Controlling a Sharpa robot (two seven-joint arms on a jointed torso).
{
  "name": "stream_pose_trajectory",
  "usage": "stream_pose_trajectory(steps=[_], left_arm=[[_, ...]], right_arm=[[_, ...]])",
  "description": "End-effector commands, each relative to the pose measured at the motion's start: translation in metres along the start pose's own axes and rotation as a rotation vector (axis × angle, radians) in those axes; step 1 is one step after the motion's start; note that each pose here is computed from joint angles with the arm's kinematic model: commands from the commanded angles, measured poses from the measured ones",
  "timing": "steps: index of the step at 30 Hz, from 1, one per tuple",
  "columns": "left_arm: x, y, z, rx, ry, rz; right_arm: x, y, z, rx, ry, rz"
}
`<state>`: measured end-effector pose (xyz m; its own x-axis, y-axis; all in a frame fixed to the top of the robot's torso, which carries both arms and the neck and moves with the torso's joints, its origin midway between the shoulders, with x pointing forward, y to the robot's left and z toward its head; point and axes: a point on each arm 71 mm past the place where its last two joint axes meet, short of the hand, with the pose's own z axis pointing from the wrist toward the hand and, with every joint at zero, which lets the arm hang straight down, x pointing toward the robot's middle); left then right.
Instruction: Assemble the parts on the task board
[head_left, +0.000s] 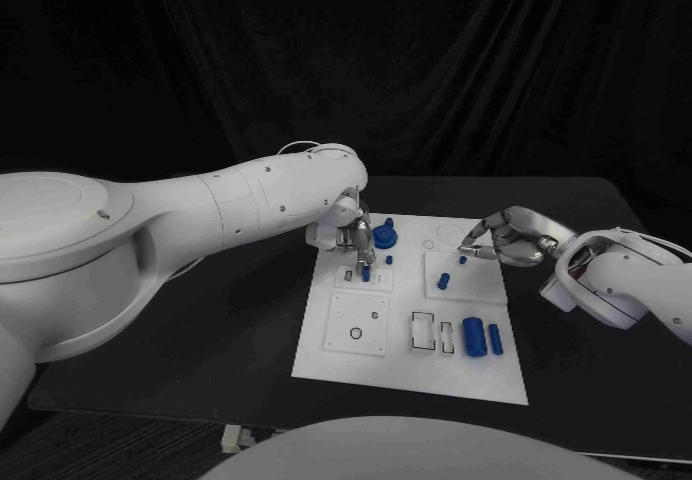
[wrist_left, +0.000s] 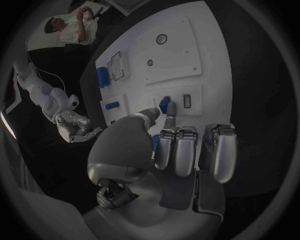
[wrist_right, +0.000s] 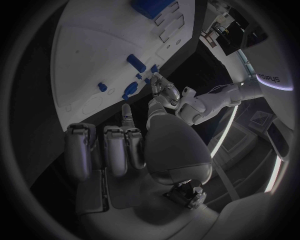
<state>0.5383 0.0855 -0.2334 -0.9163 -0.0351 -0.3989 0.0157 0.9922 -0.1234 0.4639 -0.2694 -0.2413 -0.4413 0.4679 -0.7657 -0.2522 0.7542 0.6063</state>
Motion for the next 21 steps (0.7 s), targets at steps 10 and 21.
stream_pose_trajectory(steps=[10,21], left_arm=[[0.0044,-0.0035,0.0011,-0.004,0.023,0.010],[0.0057,-0.0032,0.0023,-0.023,0.033,0.018]], right_arm=[[0.0015,-0.0013,-0.0007,0.016,0.009,0.002],[0.0017,-0.0016,-0.0009,0.018,0.014,0.003]])
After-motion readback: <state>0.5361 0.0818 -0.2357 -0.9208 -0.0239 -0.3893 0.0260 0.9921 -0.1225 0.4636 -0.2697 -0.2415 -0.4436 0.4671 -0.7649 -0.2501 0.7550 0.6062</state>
